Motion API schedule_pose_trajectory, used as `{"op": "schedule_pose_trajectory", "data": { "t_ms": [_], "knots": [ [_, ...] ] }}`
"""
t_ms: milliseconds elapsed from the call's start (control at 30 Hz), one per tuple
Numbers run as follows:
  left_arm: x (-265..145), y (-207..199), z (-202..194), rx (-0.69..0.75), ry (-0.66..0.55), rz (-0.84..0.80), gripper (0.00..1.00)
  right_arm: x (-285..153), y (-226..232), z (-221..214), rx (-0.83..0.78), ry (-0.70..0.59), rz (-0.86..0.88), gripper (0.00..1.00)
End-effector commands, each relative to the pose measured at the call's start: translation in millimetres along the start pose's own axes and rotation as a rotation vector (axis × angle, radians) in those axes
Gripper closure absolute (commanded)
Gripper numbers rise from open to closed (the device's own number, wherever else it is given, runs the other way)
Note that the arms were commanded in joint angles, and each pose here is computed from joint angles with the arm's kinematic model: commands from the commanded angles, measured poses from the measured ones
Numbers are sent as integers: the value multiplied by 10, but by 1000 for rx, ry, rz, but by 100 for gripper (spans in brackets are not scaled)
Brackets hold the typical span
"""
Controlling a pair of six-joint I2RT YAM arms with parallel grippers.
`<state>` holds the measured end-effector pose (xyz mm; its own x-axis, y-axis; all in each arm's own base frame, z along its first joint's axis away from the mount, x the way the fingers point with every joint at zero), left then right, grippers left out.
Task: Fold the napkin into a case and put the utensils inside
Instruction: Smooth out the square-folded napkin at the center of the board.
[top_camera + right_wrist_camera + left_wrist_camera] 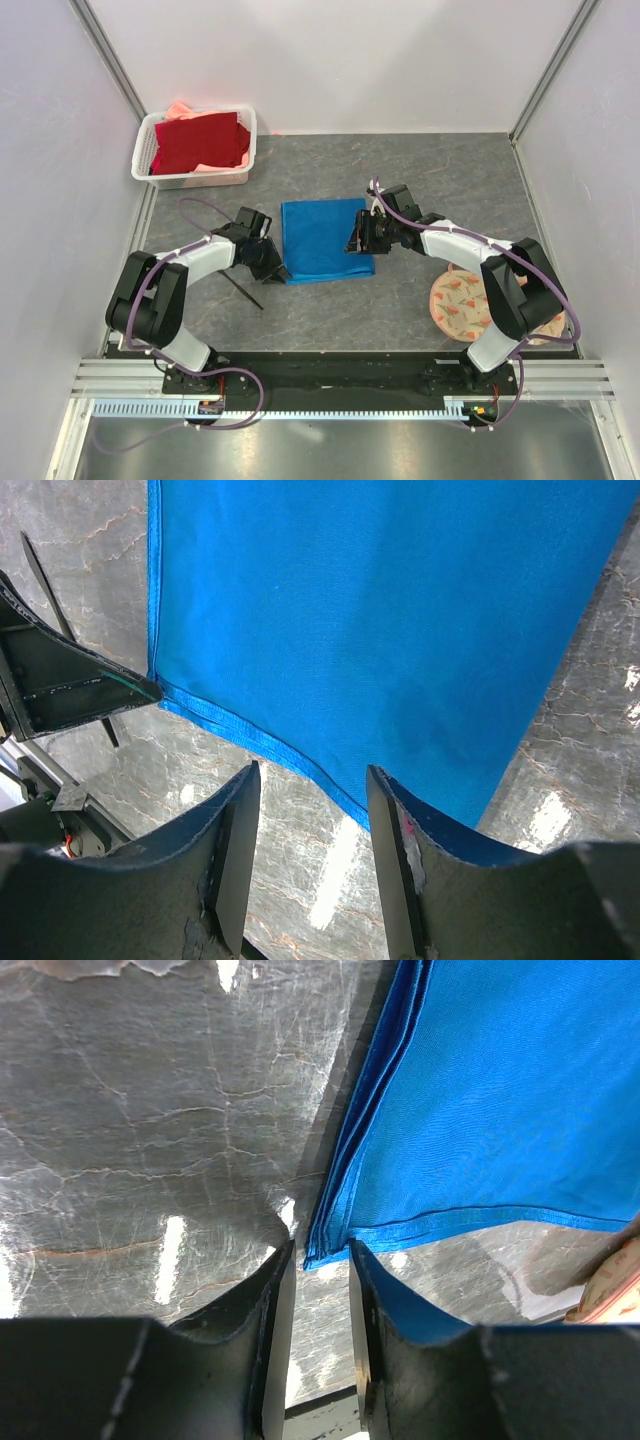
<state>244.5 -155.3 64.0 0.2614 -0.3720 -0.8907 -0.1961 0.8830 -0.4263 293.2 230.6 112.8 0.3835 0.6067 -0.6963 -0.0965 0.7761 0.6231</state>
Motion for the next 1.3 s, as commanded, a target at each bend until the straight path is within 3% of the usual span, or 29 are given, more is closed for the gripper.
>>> {"op": "schedule_pose_trajectory", "data": {
  "t_ms": [0,500,700,800,1033,1267],
  "knots": [
    [-78,-136,175,2,-74,-27,66,-38,59,69,-28,-39,32,46],
    [-30,-170,230,19,-72,-36,75,-36,8,13,-21,-31,22,46],
    [-141,-276,251,43,-85,-88,91,-40,-51,-37,0,-24,-1,46],
    [-258,-363,229,53,-88,-142,94,-74,-96,-67,-2,-27,-28,48],
    [-431,-397,103,59,-72,-194,94,-72,-214,-162,17,-3,-52,64],
    [-271,-225,8,46,-42,-138,94,-72,-276,-205,26,0,-65,65]
  ]
}}
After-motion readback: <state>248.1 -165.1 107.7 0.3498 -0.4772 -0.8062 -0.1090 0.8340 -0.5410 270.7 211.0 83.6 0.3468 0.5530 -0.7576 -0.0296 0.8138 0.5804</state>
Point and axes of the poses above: each gripper's point midway between its finger pads, its own x axis out along the fingers, its own y axis along the line the jaws close on, z = x × y, the point moved 5 cm from there along -x, back along the fingers, and after that the axes turned 9 degrees about x, right-handed, at the moved point
